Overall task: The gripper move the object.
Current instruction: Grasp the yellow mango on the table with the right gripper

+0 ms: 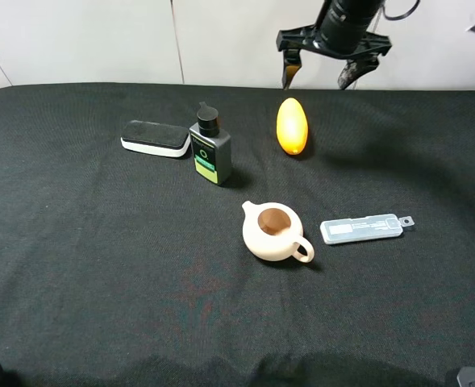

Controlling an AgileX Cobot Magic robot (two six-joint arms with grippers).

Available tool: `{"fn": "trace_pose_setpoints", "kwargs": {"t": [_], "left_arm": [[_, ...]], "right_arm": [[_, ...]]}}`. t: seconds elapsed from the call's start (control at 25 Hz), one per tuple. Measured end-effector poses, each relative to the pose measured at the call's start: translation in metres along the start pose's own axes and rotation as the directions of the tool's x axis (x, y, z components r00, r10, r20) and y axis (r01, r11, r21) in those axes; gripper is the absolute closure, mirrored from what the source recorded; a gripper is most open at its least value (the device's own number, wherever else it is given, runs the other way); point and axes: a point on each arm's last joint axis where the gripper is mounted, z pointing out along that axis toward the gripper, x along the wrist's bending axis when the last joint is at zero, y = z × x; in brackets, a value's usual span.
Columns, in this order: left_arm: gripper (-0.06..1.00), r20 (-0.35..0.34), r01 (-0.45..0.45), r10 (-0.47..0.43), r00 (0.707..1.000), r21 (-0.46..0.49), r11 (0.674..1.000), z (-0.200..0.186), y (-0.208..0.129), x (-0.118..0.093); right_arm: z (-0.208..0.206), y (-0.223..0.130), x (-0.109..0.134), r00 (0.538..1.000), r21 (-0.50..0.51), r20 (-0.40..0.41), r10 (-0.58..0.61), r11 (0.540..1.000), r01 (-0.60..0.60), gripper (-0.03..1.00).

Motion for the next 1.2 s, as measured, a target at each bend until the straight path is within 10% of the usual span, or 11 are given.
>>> {"fn": "trace_pose_setpoints", "kwargs": {"t": [1.2], "left_arm": [[0.27,-0.001,0.0,0.0,1.0,0.0,1.0,0.0,0.0,0.0]], "right_arm": [[0.104,0.002,-0.004,0.999,0.186,0.003,0.048,0.981,-0.048,0.27]]}}
